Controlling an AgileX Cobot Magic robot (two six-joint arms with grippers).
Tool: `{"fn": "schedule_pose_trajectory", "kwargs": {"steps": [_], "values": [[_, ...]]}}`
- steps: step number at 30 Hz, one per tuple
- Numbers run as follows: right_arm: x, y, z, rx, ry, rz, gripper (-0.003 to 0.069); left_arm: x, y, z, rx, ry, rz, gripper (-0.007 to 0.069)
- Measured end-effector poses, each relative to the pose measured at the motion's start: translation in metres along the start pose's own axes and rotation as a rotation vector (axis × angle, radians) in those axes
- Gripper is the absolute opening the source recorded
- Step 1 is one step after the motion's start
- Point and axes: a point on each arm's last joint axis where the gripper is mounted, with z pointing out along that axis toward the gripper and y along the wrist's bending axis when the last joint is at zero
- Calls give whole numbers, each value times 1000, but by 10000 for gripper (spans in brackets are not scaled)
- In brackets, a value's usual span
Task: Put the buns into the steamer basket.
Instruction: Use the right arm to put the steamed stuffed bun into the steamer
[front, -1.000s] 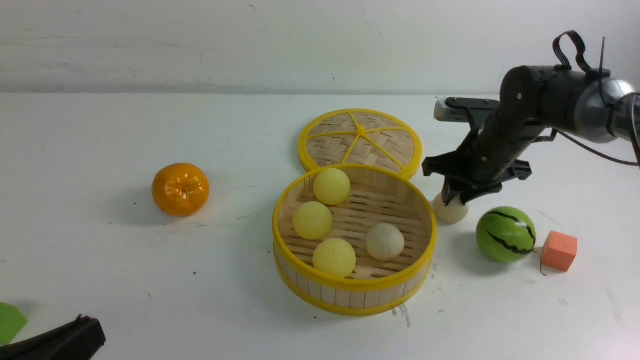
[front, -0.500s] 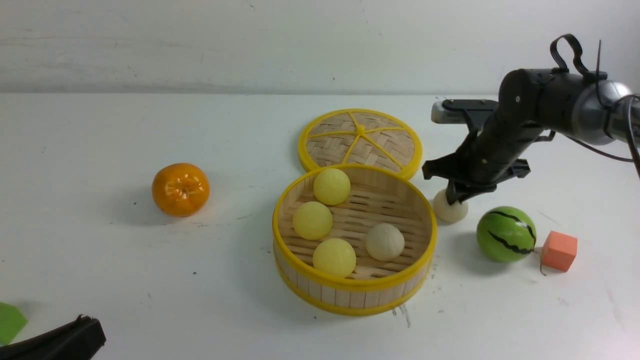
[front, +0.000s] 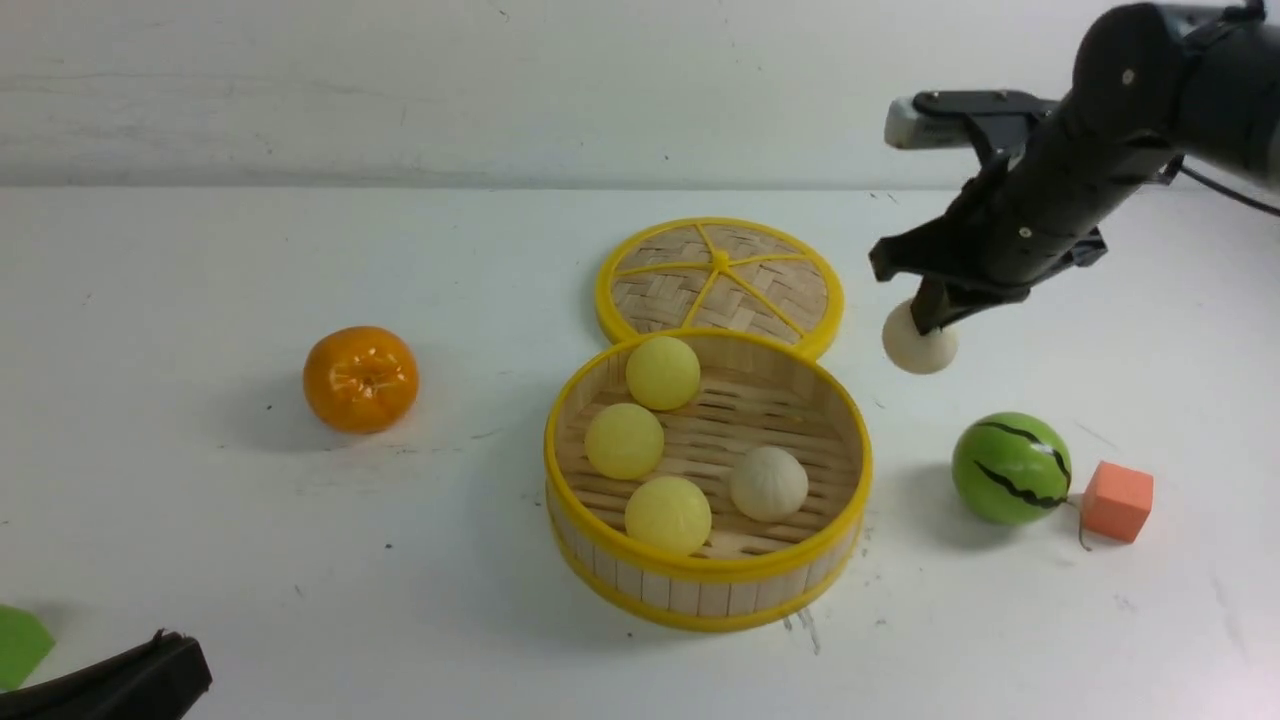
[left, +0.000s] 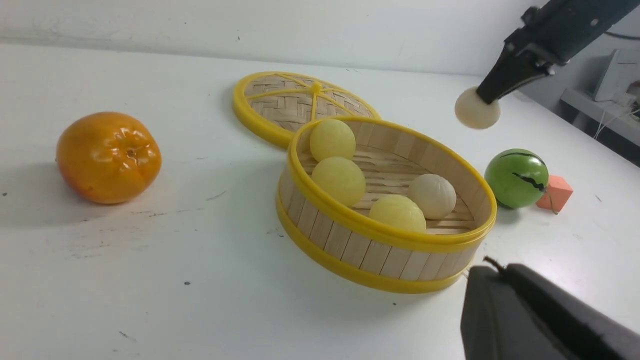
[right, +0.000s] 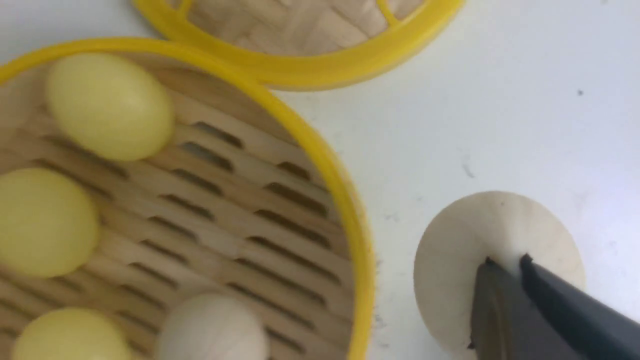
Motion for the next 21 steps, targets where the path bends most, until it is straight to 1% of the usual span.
{"fn": "schedule_pose_trajectory", "kwargs": {"steps": [1, 4, 5, 6, 8, 10, 13, 16, 17, 21], "values": [[1, 10, -1, -34, 4, -17, 1, 0, 0, 0, 0, 0, 0, -2], [4, 29, 4, -86, 17, -50, 1, 0, 0, 0, 0, 0, 0, -2], [8, 45, 14, -111, 26, -81, 2, 0, 0, 0, 0, 0, 0, -2], [8, 47, 17, -113, 29, -85, 2, 0, 0, 0, 0, 0, 0, -2], [10, 61, 37, -130, 22, -106, 2, 0, 0, 0, 0, 0, 0, -2], [11, 65, 52, -129, 8, -107, 8, 0, 0, 0, 0, 0, 0, -2], [11, 63, 68, -121, 2, -97, 25, 0, 0, 0, 0, 0, 0, -2], [14, 59, 85, -108, 9, -89, 90, 0, 0, 0, 0, 0, 0, -2], [15, 59, 87, -107, 13, -88, 124, 0, 0, 0, 0, 0, 0, -2], [15, 59, 85, -107, 16, -83, 300, 0, 0, 0, 0, 0, 0, -2]]}}
